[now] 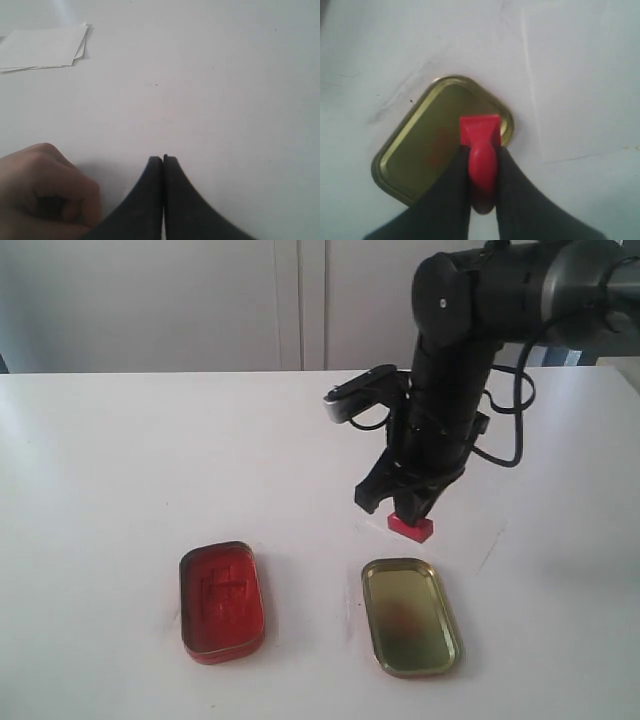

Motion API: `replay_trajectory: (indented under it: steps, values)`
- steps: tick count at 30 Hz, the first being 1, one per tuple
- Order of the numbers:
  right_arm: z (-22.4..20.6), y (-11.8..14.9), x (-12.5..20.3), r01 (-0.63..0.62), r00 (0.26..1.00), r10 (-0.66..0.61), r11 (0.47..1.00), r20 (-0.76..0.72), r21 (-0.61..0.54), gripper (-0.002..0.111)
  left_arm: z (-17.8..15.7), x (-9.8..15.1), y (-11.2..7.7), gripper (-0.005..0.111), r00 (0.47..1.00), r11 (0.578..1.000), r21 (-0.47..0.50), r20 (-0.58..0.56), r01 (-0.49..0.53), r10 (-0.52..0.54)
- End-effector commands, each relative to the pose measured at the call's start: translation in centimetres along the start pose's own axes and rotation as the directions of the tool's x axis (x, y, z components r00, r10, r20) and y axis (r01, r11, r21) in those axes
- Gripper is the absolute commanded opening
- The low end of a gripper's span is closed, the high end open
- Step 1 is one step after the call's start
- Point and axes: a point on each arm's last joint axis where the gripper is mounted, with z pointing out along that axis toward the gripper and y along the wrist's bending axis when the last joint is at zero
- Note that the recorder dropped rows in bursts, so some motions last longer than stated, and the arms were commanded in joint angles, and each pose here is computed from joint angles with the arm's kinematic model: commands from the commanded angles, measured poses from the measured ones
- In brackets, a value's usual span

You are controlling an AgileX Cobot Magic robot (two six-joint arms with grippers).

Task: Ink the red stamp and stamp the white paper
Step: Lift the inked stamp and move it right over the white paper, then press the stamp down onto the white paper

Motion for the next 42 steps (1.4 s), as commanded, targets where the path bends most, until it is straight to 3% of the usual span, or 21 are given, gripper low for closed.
replay_trajectory:
  steps: [1,9,24,42]
  values:
    - [-0.1,-2.4,1.3,-0.051,0.999,0.05,0.999,0.017,0.013,0.0,0.1,0.3,-0.1,0.0,1.0,1.0,0.009,-0.011,-0.002,0.002]
    - [-0.3,-5.0,2.0,-0.092,0.995,0.09,0.995,0.042,0.035,0.0,0.1,0.3,-0.1,0.0,1.0,1.0,0.009,-0.011,-0.002,0.002]
    - [1.8,-5.1,2.3,-0.097,0.989,0.088,0.993,0.115,0.068,0.0,0.1,0.3,-0.1,0.0,1.0,1.0,0.009,-0.011,-0.002,0.002]
    - [4.2,-7.5,1.9,-0.164,0.974,0.15,0.984,0.168,0.072,0.0,0.1,0.3,-0.1,0.0,1.0,1.0,0.009,-0.011,-0.002,0.002]
